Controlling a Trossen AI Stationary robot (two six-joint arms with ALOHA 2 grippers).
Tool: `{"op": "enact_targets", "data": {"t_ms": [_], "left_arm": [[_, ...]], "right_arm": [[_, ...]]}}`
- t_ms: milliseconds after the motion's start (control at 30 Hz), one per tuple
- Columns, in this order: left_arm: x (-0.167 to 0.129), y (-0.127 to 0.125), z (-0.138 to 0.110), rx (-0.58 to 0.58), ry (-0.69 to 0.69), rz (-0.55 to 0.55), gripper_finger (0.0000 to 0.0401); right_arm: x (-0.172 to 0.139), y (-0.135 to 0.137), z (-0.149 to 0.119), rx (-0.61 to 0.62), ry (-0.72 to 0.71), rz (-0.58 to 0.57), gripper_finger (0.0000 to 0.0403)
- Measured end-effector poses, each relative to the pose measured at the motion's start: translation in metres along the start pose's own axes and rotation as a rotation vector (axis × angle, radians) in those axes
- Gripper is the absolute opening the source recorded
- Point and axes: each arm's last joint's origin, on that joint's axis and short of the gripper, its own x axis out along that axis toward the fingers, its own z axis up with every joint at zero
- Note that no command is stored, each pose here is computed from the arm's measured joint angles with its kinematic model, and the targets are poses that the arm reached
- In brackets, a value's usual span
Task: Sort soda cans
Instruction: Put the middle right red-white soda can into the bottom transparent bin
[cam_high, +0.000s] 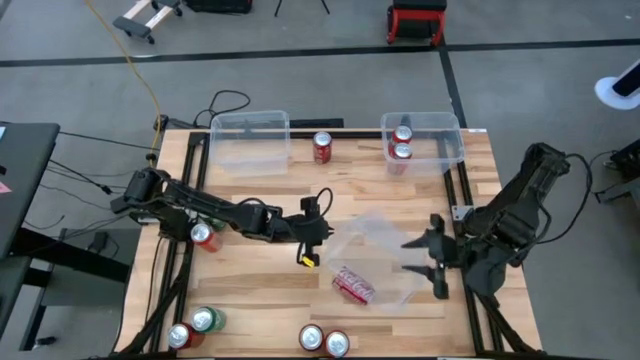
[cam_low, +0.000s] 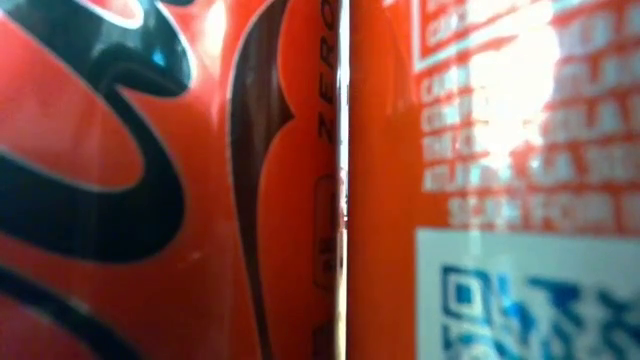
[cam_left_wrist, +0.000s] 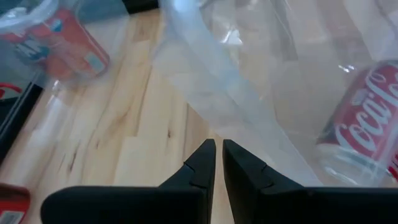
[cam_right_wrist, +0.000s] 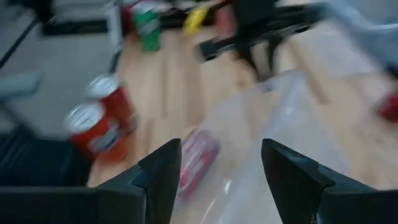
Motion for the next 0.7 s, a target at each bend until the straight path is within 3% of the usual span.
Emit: {"op": "enact_targets", "data": {"t_ms": [100,233,500,700], "left_arm": [[0.0,0.001,0.002,-0.009,-0.022,0.002,0.0025],[0.0,0.001,0.007,0.002,-0.068,0.007,0.0025],[-0.005,0.005,0.023,-0.004,-0.09,0.01,0.0025],[-0.009,0.008,0.035,0.016,-0.108,0.015,0.0025]], "right_arm": [[0.005,0.0,0.003,0.01,0.039,0.057,0.0235],[0.015,-0.007,0.005,0.046,0.092,0.046,0.0217],[0.027,-0.029,0.004,0.092,0.227,-0.006,0.0177],[0.03,-0.048,-0.001,0.141,0.317,-0.133,0.0146]]}}
